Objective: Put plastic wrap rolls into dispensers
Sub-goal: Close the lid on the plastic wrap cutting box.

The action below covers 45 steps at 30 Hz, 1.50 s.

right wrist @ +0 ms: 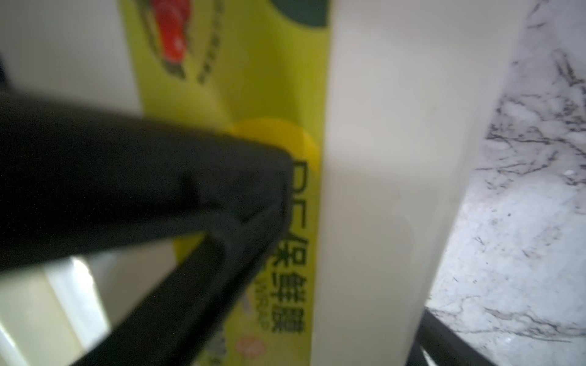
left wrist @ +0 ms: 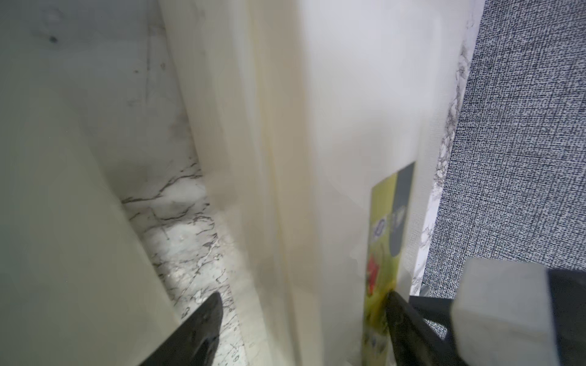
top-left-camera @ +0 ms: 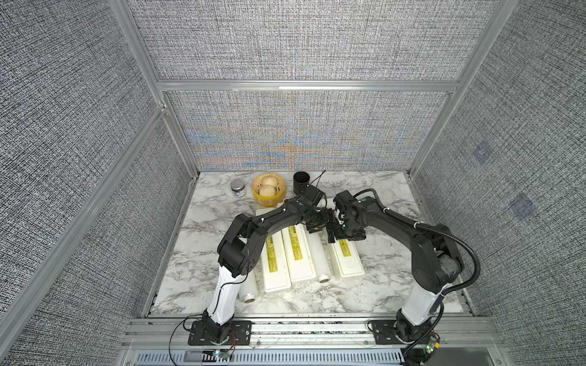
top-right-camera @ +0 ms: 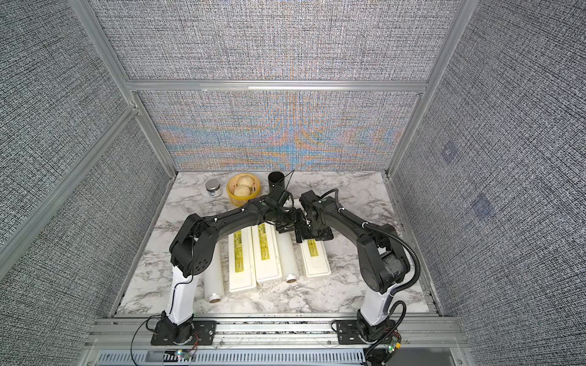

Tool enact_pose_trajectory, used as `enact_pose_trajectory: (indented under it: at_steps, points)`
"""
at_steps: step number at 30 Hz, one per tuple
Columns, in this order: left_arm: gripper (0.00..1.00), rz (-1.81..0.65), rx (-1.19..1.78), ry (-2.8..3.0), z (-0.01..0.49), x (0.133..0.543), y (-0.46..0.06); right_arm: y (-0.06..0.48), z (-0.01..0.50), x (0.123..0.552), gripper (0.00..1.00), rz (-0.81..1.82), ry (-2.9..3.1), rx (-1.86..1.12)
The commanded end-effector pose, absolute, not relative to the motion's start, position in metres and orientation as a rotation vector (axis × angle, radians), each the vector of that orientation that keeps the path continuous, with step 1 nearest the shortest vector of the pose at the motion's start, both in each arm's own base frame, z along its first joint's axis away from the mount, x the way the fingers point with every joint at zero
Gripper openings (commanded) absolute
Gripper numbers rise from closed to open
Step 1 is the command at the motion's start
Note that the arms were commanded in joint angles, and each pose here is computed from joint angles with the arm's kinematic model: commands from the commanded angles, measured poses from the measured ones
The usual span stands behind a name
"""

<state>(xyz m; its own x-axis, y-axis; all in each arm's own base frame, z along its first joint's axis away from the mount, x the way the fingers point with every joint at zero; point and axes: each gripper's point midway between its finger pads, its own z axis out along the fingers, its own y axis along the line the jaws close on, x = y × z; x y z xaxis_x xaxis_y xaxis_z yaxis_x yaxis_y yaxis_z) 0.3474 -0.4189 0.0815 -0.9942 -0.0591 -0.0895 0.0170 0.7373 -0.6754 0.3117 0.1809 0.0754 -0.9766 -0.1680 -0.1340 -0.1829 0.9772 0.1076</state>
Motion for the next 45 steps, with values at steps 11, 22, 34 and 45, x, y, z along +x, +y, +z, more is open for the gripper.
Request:
enact_pose_trajectory:
  at_steps: [11,22,34,45]
  points:
    - [0.75,-1.067,-0.068,2.873,0.056,0.349,-0.417,0.186,0.1,0.279,0.99,0.361,3.004,-0.33]
    - [0.76,-1.149,-0.002,2.862,0.071,0.349,-0.424,0.18,0.096,0.248,0.99,0.633,3.011,-0.246]
    - [0.88,-1.264,0.068,2.85,0.094,0.336,-0.43,0.183,0.082,0.247,0.98,0.683,3.033,-0.161]
    - [0.84,-1.252,0.082,2.921,0.078,0.311,-0.427,0.183,0.091,0.253,0.99,0.645,3.023,-0.127]
